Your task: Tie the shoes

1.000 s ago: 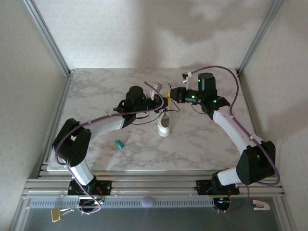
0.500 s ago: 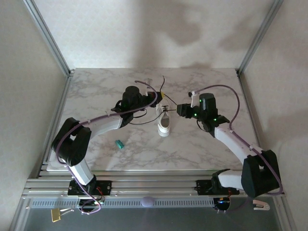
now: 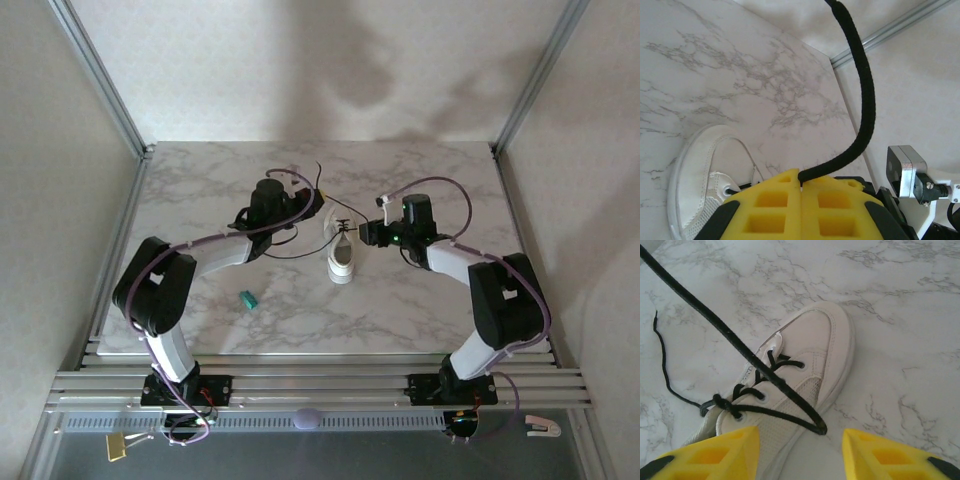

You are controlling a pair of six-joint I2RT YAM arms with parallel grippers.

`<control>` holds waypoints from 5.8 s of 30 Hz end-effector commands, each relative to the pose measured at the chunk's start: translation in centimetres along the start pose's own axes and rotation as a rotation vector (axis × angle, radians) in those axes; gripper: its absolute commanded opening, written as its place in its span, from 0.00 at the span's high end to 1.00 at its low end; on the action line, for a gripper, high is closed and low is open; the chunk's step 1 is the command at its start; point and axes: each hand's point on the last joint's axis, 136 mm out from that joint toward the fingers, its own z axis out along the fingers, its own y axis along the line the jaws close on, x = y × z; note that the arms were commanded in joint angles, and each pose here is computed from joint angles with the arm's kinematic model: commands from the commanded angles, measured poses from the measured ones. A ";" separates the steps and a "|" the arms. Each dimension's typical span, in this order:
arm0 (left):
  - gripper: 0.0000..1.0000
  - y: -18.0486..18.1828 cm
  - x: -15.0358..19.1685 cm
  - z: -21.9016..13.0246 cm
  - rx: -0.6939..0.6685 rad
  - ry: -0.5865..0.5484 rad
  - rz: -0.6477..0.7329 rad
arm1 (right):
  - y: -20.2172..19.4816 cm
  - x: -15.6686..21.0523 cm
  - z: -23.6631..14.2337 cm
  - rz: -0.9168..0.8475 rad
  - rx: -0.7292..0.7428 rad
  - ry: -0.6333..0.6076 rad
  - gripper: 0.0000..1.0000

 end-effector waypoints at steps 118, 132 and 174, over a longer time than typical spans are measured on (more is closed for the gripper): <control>0.55 25.8 2.3 -12.5 -1.218 0.119 -0.074 | 5.2 1.3 1.3 -0.289 0.117 0.381 1.00; 1.00 24.0 1.5 -9.9 -1.084 0.134 -0.011 | 6.3 0.6 1.5 -0.300 0.057 0.333 1.00; 1.00 -7.1 4.3 9.9 0.134 0.471 0.372 | 8.4 0.1 -0.4 -0.509 -0.001 0.017 1.00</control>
